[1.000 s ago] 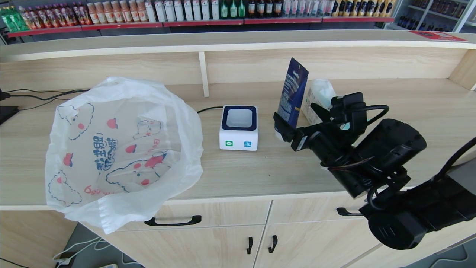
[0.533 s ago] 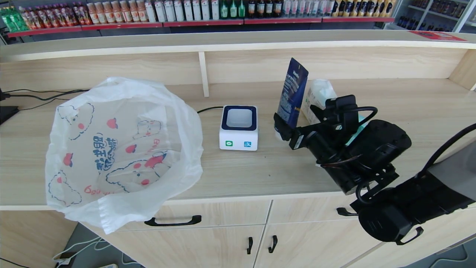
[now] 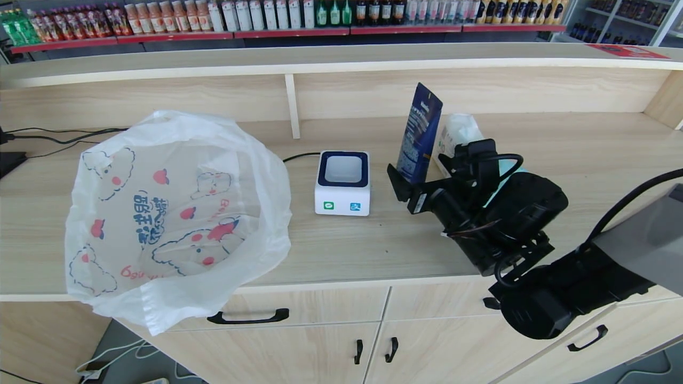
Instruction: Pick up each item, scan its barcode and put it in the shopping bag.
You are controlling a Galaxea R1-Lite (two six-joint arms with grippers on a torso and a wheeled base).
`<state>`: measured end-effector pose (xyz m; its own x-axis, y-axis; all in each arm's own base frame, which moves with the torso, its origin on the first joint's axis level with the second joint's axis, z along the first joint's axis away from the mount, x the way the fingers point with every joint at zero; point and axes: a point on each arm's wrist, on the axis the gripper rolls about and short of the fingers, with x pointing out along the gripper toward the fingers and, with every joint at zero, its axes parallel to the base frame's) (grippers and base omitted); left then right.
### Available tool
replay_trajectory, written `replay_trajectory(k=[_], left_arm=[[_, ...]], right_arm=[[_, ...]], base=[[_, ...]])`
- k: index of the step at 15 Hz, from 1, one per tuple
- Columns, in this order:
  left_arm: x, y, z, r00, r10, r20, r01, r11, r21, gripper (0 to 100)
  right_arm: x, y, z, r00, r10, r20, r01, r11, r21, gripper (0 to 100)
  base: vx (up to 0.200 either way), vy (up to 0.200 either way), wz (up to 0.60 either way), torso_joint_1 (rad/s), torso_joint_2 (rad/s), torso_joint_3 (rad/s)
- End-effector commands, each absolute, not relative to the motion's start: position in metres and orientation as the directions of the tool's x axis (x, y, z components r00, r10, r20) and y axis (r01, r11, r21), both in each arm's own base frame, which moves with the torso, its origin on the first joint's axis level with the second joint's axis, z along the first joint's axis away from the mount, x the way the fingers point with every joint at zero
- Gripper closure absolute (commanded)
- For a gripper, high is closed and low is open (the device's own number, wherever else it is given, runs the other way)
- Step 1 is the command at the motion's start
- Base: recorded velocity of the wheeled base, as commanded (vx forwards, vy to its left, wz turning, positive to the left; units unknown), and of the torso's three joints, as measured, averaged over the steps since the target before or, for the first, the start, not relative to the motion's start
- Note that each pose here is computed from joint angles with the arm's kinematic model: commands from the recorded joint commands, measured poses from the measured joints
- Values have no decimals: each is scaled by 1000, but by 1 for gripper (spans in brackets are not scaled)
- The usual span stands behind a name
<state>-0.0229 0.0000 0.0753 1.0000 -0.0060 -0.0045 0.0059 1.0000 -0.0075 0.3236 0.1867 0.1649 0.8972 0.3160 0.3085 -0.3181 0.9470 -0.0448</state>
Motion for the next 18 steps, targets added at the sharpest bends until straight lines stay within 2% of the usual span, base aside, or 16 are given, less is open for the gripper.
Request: replay_trajectory(k=[1, 4, 12, 18], left_arm=[[-23, 0, 75, 1000, -6, -5, 6, 1000, -8, 100], [-23, 0, 75, 1000, -6, -5, 6, 1000, -8, 100], [-23, 0, 75, 1000, -6, -5, 6, 1000, -8, 100], [-23, 0, 75, 1000, -6, -5, 6, 1000, -8, 100]], right_arm=[[323, 193, 166, 892, 326, 312, -332, 943, -36, 0], [323, 200, 168, 916, 274, 294, -292, 956, 19, 0], [326, 204, 176, 921, 242, 305, -266, 963, 38, 0], [336, 207, 164, 929, 239, 284, -258, 966, 32, 0]], base=[[0, 0, 0, 0, 0, 0], [0, 0, 0, 0, 0, 0], [0, 0, 0, 0, 0, 0], [0, 0, 0, 0, 0, 0]])
